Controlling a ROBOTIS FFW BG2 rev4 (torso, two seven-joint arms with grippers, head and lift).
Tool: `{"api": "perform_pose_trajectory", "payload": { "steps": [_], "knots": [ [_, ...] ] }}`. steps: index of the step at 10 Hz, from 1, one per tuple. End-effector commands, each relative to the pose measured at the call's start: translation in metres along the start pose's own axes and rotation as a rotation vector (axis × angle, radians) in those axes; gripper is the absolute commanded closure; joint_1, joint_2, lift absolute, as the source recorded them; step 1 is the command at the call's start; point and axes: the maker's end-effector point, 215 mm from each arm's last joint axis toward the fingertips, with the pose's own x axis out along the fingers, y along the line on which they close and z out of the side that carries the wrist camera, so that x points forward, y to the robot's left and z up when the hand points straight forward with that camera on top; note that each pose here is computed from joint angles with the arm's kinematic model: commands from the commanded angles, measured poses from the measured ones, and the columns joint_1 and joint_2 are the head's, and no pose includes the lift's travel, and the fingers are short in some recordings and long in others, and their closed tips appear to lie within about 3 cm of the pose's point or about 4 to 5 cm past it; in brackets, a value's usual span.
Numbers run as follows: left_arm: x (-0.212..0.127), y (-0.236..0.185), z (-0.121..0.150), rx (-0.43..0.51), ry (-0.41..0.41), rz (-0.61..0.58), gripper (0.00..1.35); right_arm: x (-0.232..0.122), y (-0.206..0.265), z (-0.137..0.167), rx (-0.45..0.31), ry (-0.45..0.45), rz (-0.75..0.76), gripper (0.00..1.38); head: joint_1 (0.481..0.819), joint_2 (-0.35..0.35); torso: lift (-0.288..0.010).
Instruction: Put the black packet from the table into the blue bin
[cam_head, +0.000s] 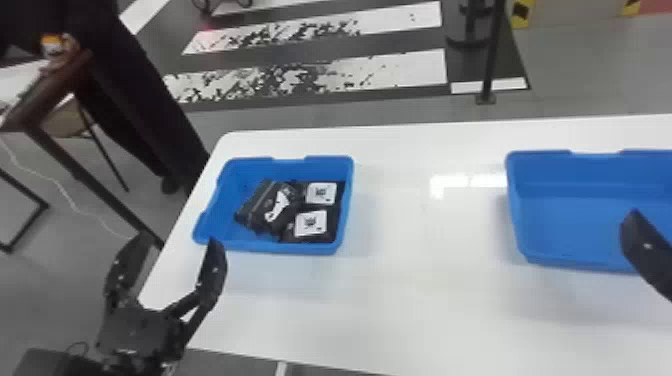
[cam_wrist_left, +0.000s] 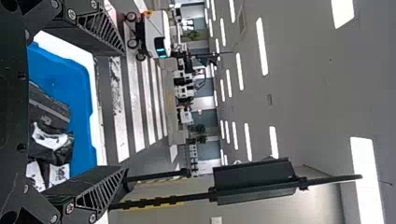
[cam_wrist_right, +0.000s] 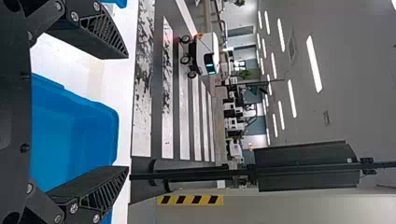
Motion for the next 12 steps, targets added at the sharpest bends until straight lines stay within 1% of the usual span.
{"api": "perform_pose_trajectory", "payload": {
  "steps": [1, 2, 5, 8, 12],
  "knots": [
    [-0.001, -0.006, 0.007, -0.027, -0.016, -0.001, 0.17, 0.0, 0.0, 0.0, -0.001, 0.001, -0.002, 0.17, 0.695, 0.238, -0.11],
    [-0.001, -0.009, 0.005, -0.042, -0.011, -0.004, 0.17, 0.0, 0.0, -0.001, -0.002, 0.001, -0.004, 0.17, 0.695, 0.23, -0.11],
    [0.002, -0.028, 0.0, -0.139, -0.008, -0.001, 0.17, 0.0, 0.0, -0.001, -0.002, 0.001, -0.004, 0.17, 0.695, 0.208, -0.11],
    [0.002, -0.03, -0.001, -0.156, -0.006, 0.005, 0.17, 0.0, -0.001, 0.0, -0.003, -0.001, -0.006, 0.17, 0.695, 0.182, -0.11],
    [0.003, -0.03, -0.002, -0.168, -0.006, 0.008, 0.17, 0.0, -0.001, 0.0, 0.002, 0.0, -0.006, 0.17, 0.695, 0.181, -0.11]
  ]
}}
